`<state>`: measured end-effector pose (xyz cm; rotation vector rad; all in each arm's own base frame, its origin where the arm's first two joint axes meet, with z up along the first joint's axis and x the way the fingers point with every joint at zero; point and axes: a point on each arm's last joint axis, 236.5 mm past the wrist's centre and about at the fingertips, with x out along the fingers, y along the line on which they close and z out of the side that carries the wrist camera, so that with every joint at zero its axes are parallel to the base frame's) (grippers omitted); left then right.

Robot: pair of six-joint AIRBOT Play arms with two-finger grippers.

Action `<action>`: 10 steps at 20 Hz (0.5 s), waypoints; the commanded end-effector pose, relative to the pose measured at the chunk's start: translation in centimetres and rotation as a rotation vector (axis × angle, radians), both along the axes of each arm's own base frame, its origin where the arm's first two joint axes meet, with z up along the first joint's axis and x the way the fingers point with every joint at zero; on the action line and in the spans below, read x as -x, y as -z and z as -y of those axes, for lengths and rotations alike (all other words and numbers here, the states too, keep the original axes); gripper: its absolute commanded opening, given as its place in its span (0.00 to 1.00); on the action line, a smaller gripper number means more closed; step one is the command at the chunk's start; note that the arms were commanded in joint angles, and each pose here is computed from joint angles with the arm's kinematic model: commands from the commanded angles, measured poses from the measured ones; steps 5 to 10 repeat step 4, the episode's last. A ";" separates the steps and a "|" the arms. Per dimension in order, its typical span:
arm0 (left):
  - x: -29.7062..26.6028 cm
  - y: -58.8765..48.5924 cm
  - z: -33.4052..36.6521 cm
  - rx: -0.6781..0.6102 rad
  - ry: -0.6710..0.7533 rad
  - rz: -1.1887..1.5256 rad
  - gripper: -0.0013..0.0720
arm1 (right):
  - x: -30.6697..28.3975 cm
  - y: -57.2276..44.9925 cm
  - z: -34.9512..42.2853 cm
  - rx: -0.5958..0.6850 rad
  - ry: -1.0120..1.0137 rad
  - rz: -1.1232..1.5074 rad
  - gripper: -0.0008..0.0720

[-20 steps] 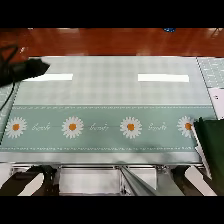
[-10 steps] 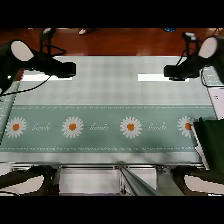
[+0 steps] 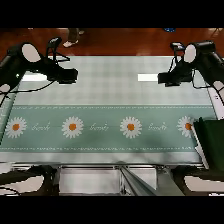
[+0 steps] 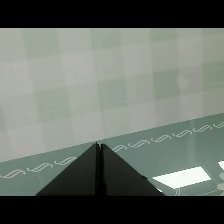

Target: Fold the shirts.

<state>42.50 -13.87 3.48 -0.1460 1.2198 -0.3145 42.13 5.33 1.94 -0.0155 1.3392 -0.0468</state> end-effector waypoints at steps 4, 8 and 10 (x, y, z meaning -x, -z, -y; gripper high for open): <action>0.0 0.5 0.0 -0.004 0.000 -0.014 0.05 | 0.1 0.1 0.0 0.006 0.000 -0.005 0.04; 0.0 0.5 0.0 -0.004 0.000 -0.014 0.05 | 0.1 0.1 0.0 0.006 0.000 -0.005 0.04; 0.0 0.5 0.0 -0.004 0.000 -0.014 0.05 | 0.1 0.1 0.0 0.006 0.000 -0.005 0.04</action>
